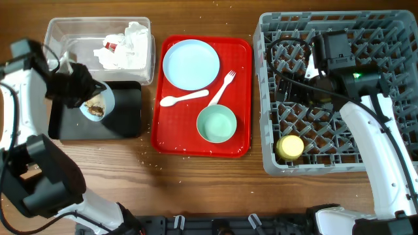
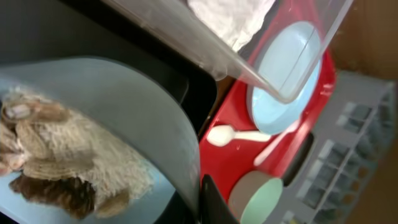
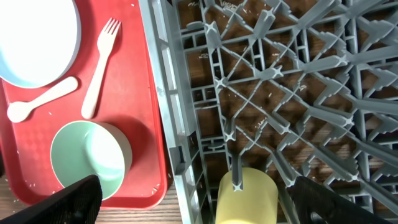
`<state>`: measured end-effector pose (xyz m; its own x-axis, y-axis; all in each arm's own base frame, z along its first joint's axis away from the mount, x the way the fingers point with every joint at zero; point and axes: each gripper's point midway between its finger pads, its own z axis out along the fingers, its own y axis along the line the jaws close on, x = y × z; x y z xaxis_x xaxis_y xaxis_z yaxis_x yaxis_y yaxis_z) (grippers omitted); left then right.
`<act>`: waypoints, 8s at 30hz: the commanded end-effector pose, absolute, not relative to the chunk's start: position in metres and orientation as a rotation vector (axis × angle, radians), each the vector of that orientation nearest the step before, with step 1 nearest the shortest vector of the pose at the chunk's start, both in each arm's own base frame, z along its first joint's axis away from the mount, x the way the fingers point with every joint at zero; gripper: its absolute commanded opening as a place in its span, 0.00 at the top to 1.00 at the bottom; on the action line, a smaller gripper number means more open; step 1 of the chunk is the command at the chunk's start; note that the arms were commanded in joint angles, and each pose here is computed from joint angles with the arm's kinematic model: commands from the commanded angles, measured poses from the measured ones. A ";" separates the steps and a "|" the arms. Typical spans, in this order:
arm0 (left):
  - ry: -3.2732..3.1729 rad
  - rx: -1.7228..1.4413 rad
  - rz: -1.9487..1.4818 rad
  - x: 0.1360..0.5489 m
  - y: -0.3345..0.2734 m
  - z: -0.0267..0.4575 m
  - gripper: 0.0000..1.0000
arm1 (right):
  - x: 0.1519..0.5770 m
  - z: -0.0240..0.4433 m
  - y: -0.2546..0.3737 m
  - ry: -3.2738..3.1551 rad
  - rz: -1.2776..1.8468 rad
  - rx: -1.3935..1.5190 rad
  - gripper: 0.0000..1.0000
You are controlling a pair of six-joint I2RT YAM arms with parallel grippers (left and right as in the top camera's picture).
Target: Sort waste into correct bins and load items into the dishwasher rack
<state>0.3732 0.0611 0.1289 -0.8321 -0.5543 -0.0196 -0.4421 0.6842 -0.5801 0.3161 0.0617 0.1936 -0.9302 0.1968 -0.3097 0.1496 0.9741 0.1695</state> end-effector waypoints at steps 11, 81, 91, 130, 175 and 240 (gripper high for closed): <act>2.230 -0.601 -1.573 0.385 0.030 0.171 0.96 | 0.317 0.199 0.064 2.783 0.212 0.226 0.00; 2.909 0.024 -0.201 0.324 -0.167 0.088 0.82 | 0.326 0.202 0.065 2.745 0.223 0.221 0.00; 2.872 0.000 -0.264 0.335 -0.178 0.088 0.31 | 0.340 0.214 0.091 2.673 0.423 0.165 0.00; 2.680 -0.742 -0.435 0.392 -0.005 0.147 0.00 | 0.327 0.038 0.189 3.099 0.243 -0.420 0.96; 2.680 -0.742 -0.435 0.392 -0.005 0.147 0.00 | 0.552 0.177 0.021 2.057 -1.390 -0.253 0.91; 2.680 -0.742 -0.435 0.392 -0.005 0.147 0.00 | 0.520 0.232 -0.022 2.234 0.270 0.559 0.30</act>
<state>0.3881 -0.0042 0.1385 -0.8156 -0.5404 -0.2068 -0.4505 0.8174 -0.3591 0.5237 -0.0232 0.2546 -0.5492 0.3181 -0.7728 0.2542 0.9445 0.2081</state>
